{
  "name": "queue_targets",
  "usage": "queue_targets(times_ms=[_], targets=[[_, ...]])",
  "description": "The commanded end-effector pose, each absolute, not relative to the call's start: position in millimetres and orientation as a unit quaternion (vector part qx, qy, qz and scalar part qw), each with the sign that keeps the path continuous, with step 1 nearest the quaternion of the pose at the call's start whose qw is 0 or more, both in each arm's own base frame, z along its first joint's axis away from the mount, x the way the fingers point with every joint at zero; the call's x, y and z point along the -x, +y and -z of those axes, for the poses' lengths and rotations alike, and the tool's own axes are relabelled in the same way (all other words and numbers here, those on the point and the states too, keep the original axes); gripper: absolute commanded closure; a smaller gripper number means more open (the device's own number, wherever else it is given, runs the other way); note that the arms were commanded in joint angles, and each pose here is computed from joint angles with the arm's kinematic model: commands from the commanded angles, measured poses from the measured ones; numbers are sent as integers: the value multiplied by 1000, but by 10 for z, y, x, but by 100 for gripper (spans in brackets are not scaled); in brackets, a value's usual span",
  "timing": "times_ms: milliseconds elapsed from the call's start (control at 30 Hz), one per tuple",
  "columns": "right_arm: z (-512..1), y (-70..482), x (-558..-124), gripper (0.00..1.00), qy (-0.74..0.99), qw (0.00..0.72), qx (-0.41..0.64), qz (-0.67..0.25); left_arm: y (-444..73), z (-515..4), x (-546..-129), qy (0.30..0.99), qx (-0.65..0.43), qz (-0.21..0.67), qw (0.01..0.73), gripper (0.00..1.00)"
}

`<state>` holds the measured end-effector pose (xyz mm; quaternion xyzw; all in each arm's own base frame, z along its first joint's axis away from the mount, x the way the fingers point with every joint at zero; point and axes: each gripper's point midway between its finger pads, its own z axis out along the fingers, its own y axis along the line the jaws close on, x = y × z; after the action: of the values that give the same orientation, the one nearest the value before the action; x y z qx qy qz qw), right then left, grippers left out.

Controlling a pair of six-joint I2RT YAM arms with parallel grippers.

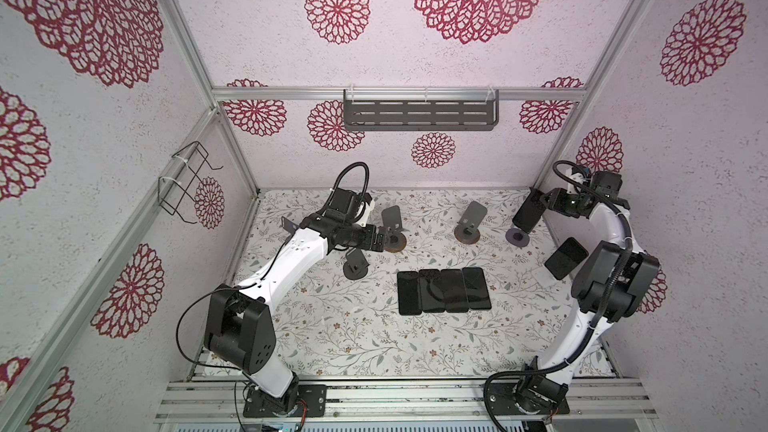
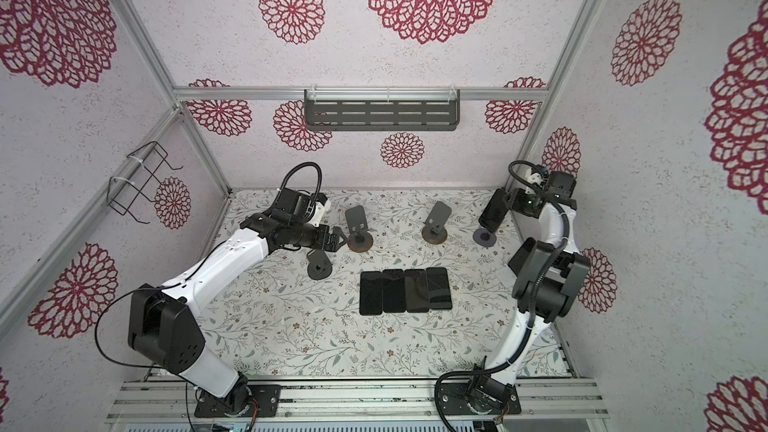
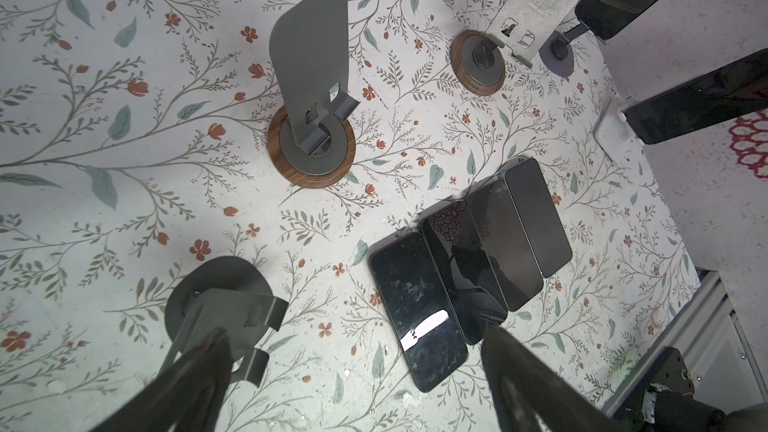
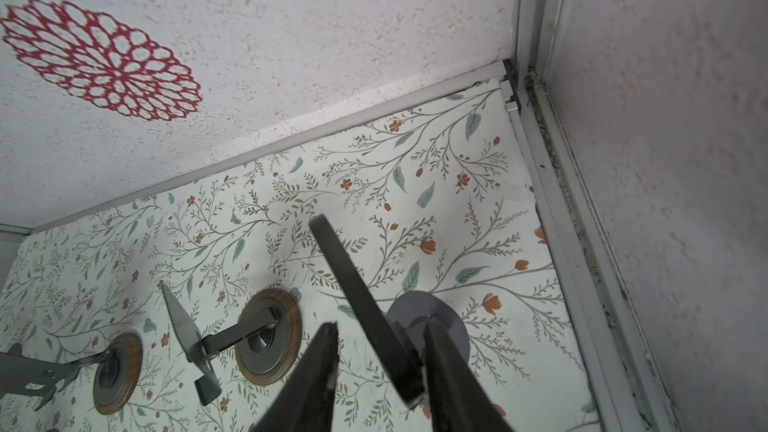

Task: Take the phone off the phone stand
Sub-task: 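Close the right gripper on the dark phone standing on the purple-based stand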

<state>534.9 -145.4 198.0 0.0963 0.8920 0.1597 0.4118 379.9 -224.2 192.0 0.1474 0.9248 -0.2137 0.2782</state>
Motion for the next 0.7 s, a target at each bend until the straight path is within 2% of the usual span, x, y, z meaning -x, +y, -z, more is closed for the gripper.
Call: queue_targets(times_ms=[0,233,367,667], targets=[[-2113,-1455,-5425,63,886,430,-80,-151,-2264,-1998,-3812,919,-163,214,290,2],[-2136,-1446,-5424,73,886,432,-78,-148,-2258,-1964,-3821,920,-163,210,287,3],[-2183,-1452,-5414,83,885,436,-78,-146,-2263,-1955,-3818,921,-164,211,284,3],[-2381,-1404,-5382,89,880,446,-72,-144,-2263,-1947,-3821,922,-164,211,282,3]])
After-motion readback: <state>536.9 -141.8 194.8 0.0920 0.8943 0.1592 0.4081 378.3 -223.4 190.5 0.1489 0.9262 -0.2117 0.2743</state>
